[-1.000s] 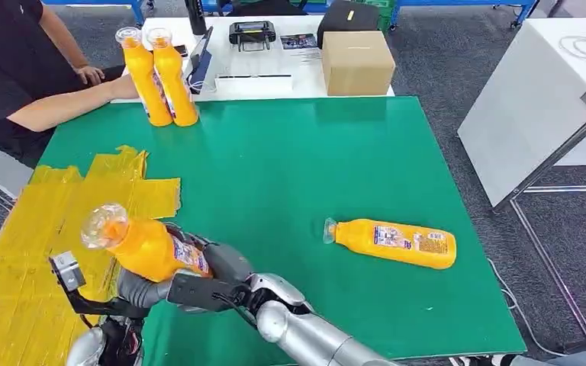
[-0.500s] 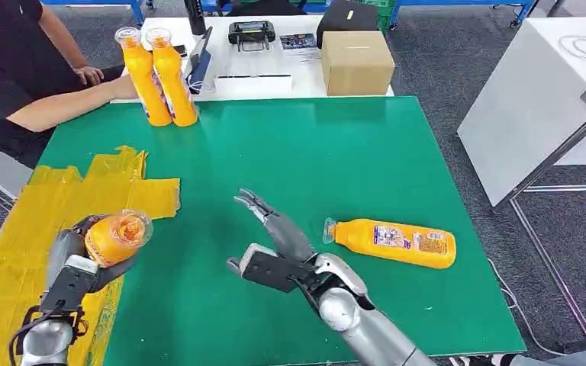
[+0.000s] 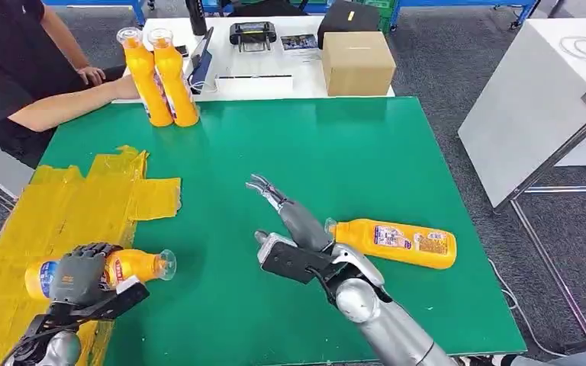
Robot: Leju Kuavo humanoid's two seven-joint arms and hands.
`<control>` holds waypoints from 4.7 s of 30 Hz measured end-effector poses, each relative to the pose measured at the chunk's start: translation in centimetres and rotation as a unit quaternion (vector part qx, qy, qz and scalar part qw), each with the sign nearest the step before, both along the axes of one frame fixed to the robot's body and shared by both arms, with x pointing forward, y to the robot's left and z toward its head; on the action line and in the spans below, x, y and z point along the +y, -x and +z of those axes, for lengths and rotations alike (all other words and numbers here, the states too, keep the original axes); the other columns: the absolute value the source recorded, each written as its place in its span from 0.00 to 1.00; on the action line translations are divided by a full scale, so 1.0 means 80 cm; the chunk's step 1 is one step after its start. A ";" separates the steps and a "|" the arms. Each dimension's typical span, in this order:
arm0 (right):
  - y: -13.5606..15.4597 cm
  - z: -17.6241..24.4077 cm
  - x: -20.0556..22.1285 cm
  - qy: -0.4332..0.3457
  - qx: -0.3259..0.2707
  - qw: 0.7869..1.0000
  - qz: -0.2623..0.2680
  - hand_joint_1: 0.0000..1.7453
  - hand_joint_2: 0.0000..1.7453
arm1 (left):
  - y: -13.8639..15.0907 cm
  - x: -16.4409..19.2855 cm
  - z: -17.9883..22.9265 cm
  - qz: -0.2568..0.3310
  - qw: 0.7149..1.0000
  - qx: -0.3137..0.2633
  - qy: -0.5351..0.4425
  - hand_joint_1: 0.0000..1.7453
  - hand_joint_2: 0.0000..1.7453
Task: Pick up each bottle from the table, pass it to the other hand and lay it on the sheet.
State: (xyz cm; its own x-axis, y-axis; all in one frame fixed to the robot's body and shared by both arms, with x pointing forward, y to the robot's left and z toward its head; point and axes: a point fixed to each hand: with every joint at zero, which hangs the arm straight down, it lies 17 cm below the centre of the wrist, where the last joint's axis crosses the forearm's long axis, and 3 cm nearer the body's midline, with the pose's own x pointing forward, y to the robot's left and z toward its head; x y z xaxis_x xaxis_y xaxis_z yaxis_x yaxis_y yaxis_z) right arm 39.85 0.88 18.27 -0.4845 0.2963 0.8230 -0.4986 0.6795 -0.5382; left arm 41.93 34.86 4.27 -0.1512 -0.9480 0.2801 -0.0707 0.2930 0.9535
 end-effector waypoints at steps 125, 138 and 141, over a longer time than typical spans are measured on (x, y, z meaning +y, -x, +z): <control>-0.046 -0.185 -0.465 0.391 0.080 0.875 -0.276 0.00 1.00 | 0.060 -0.047 0.202 -0.190 0.754 -0.132 0.614 0.00 0.00; -0.053 -0.241 -0.471 0.461 0.149 0.847 -0.219 1.00 1.00 | 0.043 -0.050 0.205 -0.195 0.745 -0.128 0.625 0.00 0.00; -0.049 -0.249 -0.477 0.474 0.180 0.844 -0.175 1.00 1.00 | 0.033 -0.052 0.205 -0.199 0.741 -0.125 0.629 0.00 0.00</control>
